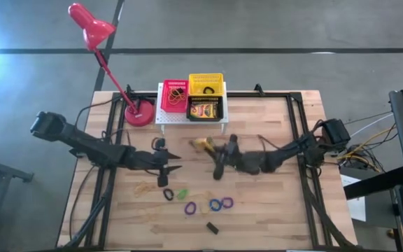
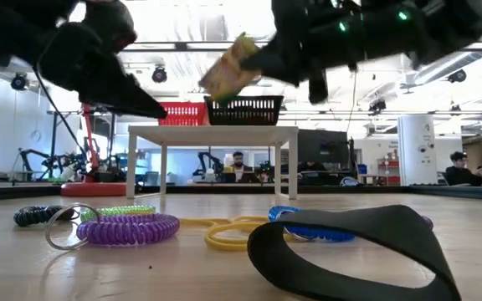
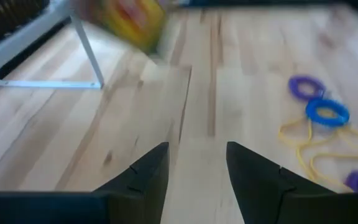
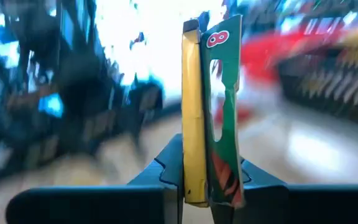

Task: Pick & Place Office Desk Supplies
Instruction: Put the crayon box into the black bin on the shelf

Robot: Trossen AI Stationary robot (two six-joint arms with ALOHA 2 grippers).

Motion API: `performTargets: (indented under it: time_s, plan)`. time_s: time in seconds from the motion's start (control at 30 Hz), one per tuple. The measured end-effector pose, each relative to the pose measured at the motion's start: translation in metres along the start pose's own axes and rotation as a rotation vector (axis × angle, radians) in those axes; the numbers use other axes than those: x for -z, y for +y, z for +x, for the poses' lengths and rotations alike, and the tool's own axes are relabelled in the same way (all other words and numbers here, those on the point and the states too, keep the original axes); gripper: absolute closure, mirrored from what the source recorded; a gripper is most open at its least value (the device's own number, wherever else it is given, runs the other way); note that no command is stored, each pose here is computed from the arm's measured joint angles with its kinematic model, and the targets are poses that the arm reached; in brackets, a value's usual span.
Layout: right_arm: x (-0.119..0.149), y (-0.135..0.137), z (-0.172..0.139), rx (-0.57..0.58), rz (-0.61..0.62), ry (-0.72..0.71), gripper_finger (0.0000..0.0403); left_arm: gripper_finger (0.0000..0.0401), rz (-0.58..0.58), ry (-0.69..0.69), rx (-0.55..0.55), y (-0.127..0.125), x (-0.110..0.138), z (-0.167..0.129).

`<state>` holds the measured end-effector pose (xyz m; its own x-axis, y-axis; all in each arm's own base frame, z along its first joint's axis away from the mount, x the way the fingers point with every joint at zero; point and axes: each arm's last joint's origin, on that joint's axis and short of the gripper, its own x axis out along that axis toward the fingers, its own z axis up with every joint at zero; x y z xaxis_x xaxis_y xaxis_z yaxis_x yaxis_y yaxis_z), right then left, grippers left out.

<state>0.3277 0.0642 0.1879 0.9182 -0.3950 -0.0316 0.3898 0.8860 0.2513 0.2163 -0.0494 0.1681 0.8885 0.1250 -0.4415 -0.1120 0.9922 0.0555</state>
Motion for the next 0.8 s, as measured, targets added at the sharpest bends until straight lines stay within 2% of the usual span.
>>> performTargets:
  time_s: [0.1,0.23,0.33,0.43,0.5,0.67,0.8]
  plan:
    - [-0.029,-0.008,0.013,0.03,0.04,-0.102,0.0369,0.0237,-0.042,-0.108,0.014,0.003,0.014,-0.003]
    - [-0.056,-0.023,0.032,0.13,0.057,-0.142,0.0369,0.0237,-0.052,-0.134,0.018,0.006,0.027,-0.006]
    - [-0.074,-0.035,0.046,0.275,0.074,-0.147,0.0369,0.0238,-0.052,-0.127,0.019,0.006,0.03,-0.006]
    - [-0.08,-0.046,0.058,0.459,0.034,-0.074,0.0369,0.0238,-0.052,-0.119,0.023,0.004,0.031,-0.004]
    - [-0.084,-0.052,0.066,0.516,0.038,-0.023,0.0369,0.0238,-0.048,-0.109,0.021,0.003,0.032,-0.002]
    - [-0.094,-0.059,0.08,0.582,0.088,0.061,0.0366,0.0238,-0.043,-0.098,0.02,0.002,0.034,0.0]
    - [-0.1,-0.06,0.092,0.514,0.118,0.108,0.0353,0.0238,-0.039,-0.088,0.015,0.002,0.036,0.001]
